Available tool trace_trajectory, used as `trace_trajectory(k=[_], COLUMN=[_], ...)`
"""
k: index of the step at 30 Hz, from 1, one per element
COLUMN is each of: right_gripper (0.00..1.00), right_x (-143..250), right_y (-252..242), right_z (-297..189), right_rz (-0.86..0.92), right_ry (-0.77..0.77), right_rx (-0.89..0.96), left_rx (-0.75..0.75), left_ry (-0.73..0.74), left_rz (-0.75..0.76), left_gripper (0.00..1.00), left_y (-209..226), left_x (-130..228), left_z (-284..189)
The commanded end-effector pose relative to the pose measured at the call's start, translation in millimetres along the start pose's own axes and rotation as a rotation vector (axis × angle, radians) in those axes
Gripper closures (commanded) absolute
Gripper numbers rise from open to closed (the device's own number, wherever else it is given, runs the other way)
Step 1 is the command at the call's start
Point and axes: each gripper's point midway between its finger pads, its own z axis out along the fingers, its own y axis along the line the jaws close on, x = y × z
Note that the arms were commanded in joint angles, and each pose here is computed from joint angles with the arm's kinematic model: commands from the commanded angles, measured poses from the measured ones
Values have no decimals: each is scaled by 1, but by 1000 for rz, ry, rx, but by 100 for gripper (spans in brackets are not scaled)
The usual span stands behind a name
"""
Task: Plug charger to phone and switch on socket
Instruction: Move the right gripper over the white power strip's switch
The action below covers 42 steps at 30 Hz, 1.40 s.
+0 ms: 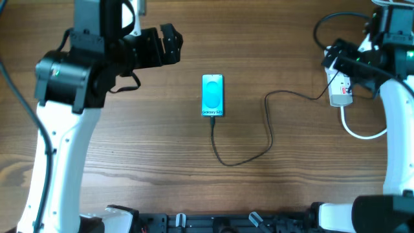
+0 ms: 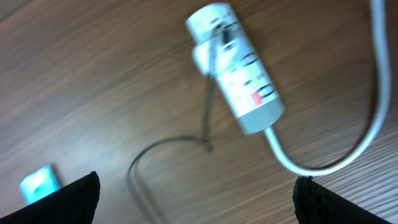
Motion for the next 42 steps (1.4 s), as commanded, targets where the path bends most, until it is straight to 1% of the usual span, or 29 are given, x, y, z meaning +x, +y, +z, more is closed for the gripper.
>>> trace_trajectory(k=[1,4,8,11,16,18,21,26,27,29,30,38,39,42], right_gripper=[0,0,0,0,0,0,0,0,0,0,0,0,1,0], right_x=[-25,-37,-45,-43,-45,-39,-31,-22,-20,-16,-14,-15,-15,-17], right_y=[-36,-59,-98,-120,-142,-142,-134,-140,-135,-115,-111,-112,-114,-120], right_z=[9,26,57,83,113,131,160,201,207,220,225,239,239,239], right_rz=[40,104,155,179,216,151,72,85,82,16,4,54,56,76], right_ry=[-67,-84,-61,-14,4,57,125,164,171,193,202,190,190,179], right_rx=[135,207,324,362,386,352,251,227,198,67,37,41,51,90], left_rx=[-17,-17,-17,-17,-17,-17,-17,-17,-17,-17,-17,-17,-17,-17], left_ry=[-28,-29,-29,-29,-29,-29,-28,-29,-29,-29,-29,-29,-29,-29], left_rz=[-13,-12,-13,-13,-13,-13,-13,-13,-13,-13,-13,-13,-13,-13], left_gripper=[0,0,0,0,0,0,0,0,0,0,0,0,0,0], left_y=[2,2,2,2,2,2,2,2,2,2,2,2,2,2], left_x=[-1,-1,-1,-1,-1,-1,-1,-1,-1,-1,-1,-1,-1,-1], left_z=[-10,-10,-10,-10,-10,-10,-10,-10,-10,-10,-10,-10,-10,-10])
